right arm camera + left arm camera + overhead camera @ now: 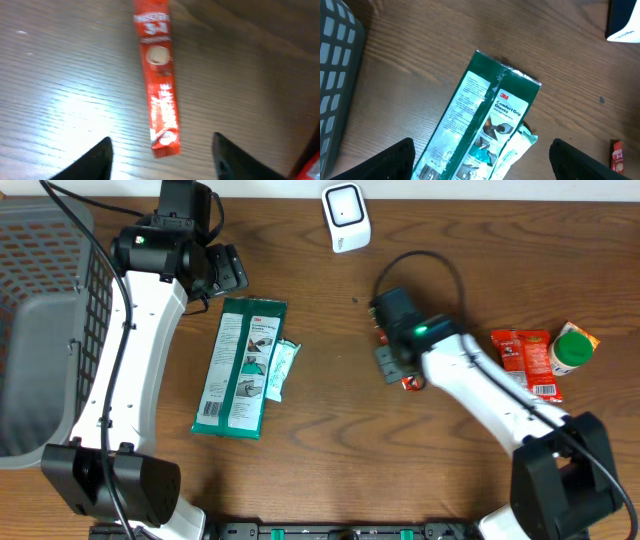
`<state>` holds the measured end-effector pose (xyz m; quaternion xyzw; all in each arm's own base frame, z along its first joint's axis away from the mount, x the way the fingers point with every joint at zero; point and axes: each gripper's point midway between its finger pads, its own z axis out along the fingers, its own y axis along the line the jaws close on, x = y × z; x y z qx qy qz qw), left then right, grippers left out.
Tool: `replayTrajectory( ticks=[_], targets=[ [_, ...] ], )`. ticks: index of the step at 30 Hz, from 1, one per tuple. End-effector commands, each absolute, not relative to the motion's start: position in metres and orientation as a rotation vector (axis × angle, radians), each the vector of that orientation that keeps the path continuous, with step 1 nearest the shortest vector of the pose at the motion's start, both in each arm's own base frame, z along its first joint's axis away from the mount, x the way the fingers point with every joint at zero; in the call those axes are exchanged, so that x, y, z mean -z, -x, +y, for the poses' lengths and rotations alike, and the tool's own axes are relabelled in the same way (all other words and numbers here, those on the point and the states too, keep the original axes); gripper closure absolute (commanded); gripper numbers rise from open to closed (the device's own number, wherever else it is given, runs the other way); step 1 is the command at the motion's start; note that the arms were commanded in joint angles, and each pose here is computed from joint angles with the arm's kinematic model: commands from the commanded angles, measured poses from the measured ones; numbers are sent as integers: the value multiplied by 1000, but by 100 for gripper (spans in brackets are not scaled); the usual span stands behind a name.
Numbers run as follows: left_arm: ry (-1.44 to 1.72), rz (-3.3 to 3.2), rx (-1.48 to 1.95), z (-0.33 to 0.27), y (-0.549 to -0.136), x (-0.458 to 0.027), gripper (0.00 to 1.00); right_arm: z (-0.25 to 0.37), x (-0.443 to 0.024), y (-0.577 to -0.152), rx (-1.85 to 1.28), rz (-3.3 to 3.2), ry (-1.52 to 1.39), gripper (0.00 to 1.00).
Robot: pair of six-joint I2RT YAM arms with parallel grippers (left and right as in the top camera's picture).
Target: Scan the item barcode
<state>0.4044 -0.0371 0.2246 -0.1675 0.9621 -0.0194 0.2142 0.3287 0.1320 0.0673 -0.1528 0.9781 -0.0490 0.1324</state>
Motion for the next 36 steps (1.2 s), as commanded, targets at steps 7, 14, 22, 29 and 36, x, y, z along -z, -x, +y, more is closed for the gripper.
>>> replayTrajectory(
  ticks=[7, 14, 22, 29, 36],
  targets=[
    [454, 2656, 37, -33, -404, -230, 14, 94, -50, -327, -180, 2944, 330, 82],
    [454, 2656, 37, -33, -404, -230, 14, 102, -26, -315, -256, 2941, 345, 89],
    [454, 2656, 37, -33, -404, -230, 14, 107, 12, -279, -252, 2987, 394, 89],
    [453, 2656, 37, -33, -404, -230, 14, 86, 10, -284, -51, 2975, 383, 83],
    [454, 2656, 37, -33, -404, -230, 14, 97, -39, -319, -75, 2912, 363, 58]
  ],
)
